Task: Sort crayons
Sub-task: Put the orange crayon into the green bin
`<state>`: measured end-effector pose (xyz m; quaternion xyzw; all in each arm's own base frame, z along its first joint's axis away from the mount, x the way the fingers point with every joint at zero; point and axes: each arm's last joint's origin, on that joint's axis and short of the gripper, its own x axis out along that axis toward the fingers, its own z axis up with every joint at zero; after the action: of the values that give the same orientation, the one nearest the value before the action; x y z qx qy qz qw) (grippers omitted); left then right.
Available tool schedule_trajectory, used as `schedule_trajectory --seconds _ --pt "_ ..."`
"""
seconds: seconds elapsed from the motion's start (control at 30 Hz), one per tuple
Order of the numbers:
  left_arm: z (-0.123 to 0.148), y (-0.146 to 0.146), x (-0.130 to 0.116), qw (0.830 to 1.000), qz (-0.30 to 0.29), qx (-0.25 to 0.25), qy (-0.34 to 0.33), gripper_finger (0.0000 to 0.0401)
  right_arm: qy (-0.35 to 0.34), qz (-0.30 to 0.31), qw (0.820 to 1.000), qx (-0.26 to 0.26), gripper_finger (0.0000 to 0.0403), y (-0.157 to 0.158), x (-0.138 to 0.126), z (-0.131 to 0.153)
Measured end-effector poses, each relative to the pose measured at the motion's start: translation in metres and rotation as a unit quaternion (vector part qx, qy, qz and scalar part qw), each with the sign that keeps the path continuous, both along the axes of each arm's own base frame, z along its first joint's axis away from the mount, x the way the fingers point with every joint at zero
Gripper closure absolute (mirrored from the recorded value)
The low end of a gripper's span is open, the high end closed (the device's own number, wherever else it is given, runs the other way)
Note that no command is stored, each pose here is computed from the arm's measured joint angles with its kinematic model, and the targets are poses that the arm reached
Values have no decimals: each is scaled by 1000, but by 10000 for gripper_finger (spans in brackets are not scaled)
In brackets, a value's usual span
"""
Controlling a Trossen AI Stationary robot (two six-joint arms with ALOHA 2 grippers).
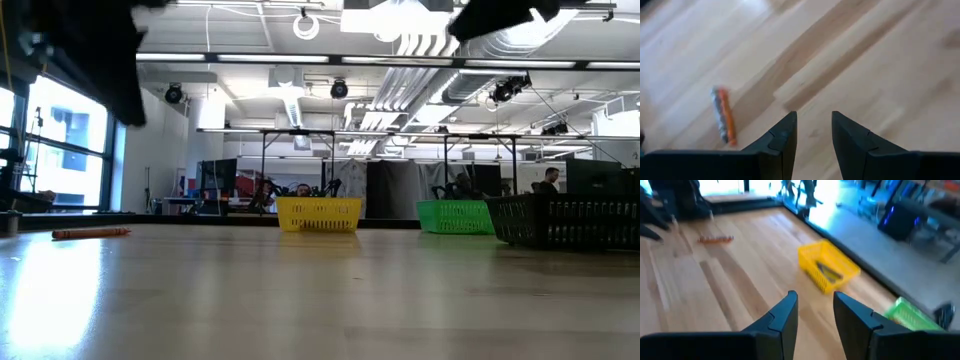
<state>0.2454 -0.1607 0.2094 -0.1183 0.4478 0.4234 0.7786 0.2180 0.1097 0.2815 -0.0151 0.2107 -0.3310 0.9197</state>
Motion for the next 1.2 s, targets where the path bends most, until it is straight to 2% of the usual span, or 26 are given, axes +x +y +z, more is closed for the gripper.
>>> schedule_trajectory --seconds 0.2,0.27,0.33,0.47,0.63,0.77,0.93,1.2 --pt "-43 37 -15 989 117 -35 83 295 -26 6 999 -35 285 -11 23 14" --pt "-53 41 -17 985 130 -61 95 295 -32 6 999 -37 285 -17 28 18" --pt "-61 39 -16 981 120 -107 105 295 -34 6 999 -34 285 -22 32 19" --pt "-65 23 -11 971 73 -199 109 295 -20 6 999 -36 285 -34 38 19" --pt "-52 -2 -8 959 64 -258 96 295 -13 -14 999 -30 285 -50 42 19" --pt "-40 -29 -15 952 73 -287 77 295 1 -17 1000 -20 285 -59 46 15" --pt "-38 -54 -31 941 122 -312 43 295 27 -7 1000 -12 285 -63 53 5" --pt "-44 -71 -39 934 148 -326 8 295 48 7 999 10 285 -70 61 -4"
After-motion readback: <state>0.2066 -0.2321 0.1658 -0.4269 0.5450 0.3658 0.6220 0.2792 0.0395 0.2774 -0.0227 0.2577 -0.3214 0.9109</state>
